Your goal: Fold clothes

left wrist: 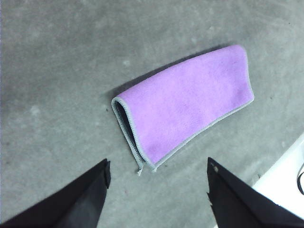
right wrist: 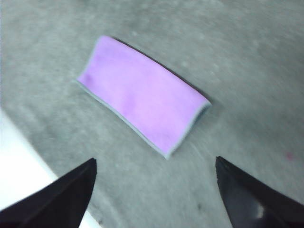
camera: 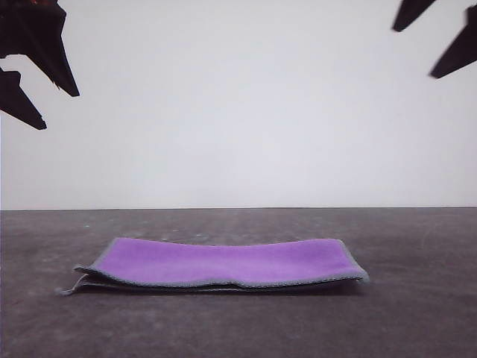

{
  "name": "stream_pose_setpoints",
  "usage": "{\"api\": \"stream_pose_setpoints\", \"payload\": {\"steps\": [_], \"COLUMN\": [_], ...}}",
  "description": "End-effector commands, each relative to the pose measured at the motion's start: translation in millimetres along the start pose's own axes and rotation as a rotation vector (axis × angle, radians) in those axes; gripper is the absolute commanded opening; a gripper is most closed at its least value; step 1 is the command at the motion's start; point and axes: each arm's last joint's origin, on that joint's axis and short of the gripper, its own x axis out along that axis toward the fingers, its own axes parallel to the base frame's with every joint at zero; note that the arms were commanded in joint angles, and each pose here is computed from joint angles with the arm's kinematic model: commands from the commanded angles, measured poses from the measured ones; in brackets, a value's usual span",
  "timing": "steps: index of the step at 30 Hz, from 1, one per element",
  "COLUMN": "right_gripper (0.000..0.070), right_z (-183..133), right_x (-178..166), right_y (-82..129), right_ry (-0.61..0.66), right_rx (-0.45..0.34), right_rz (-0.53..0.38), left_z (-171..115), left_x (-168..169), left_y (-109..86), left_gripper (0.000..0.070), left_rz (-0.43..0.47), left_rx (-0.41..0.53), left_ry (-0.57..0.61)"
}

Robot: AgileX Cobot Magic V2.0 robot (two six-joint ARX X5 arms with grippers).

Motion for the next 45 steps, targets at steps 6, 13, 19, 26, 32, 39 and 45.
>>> {"api": "stream_pose_setpoints", "payload": {"steps": [6,13,19,26,32,39,45], "right_gripper": [0.0509,0.0509,0.0495,0.0466,0.0408,0.0386,0.0103], "right_z": [-31.8,-54.6,-52.7,-50.5,-46.0,-45.6,-45.1], "right_x": [44.6,105.9,146.2,177.9,189.7,195.6,196.2], "right_y": [-22.5,-52.7,-66.2,-76.1,-72.0,-64.5,-64.6], "right_ry": [0.026,0.035,0.09,0.09,0.075,0.089,0.081], "right_rx": [0.179,0.351,0.397,0.446,0.45,0.437,0.43], "right_rz": [-0.006,0.095,0.15,0.26,0.317,0.335,0.313], "left_z": [3.8,5.1,5.2,5.2,5.2,5.2,5.0], "left_x": [-0.7,-0.7,-0.8,-0.7,-0.7,-0.8,-0.7], "left_y": [0.0,0.3,0.3,0.3,0.3,0.3,0.3], "left_gripper": [0.0396,0.0396,0.0396,0.0396,0.0396,0.0396,0.0396], "left_rz": [0.003,0.005,0.006,0.005,0.005,0.005,0.005], "left_rx": [-0.004,0.008,0.008,0.008,0.009,0.008,0.007], "left_ry": [-0.004,-0.016,-0.017,-0.017,-0.017,-0.016,-0.015]}}
